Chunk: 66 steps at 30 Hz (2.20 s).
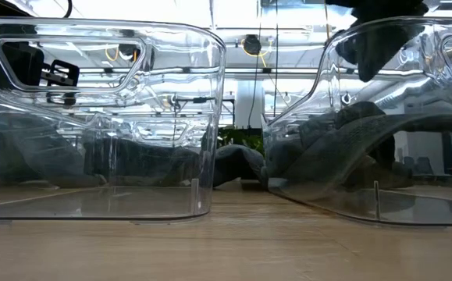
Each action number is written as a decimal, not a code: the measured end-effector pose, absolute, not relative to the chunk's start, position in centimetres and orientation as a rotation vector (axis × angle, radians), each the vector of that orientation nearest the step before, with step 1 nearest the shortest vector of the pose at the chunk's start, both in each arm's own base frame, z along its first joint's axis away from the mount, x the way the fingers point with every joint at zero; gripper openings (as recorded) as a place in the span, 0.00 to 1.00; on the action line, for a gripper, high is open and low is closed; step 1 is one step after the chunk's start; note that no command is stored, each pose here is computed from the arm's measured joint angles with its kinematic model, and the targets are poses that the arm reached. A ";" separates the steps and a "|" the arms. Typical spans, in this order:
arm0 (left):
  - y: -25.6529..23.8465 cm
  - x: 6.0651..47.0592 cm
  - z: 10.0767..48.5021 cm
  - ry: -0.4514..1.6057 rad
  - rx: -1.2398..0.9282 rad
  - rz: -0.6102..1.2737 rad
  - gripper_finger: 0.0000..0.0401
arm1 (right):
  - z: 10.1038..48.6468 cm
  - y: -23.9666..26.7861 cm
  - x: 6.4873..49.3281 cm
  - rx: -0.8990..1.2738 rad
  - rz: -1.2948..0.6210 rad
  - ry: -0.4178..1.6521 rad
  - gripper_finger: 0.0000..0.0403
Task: Pick & Place hat
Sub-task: Put the top black cap into the right transparent bin, then put the right black cap into the right transparent bin
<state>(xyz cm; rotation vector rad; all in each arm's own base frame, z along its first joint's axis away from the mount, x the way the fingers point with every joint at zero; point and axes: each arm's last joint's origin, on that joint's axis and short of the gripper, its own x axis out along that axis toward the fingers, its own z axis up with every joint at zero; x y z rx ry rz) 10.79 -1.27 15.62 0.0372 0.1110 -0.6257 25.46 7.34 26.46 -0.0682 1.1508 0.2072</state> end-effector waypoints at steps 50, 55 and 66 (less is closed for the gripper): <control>-1.3 10.8 15.6 0.111 0.037 -0.625 0.06 | 21.4 13.1 30.5 -0.111 0.178 1.360 0.00; -1.3 10.8 15.6 0.111 0.037 -0.625 0.06 | 19.7 13.1 31.2 -0.140 0.164 1.409 0.00; -1.3 10.8 15.6 0.111 0.037 -0.626 0.06 | 23.5 11.6 29.5 -0.236 0.027 1.297 0.00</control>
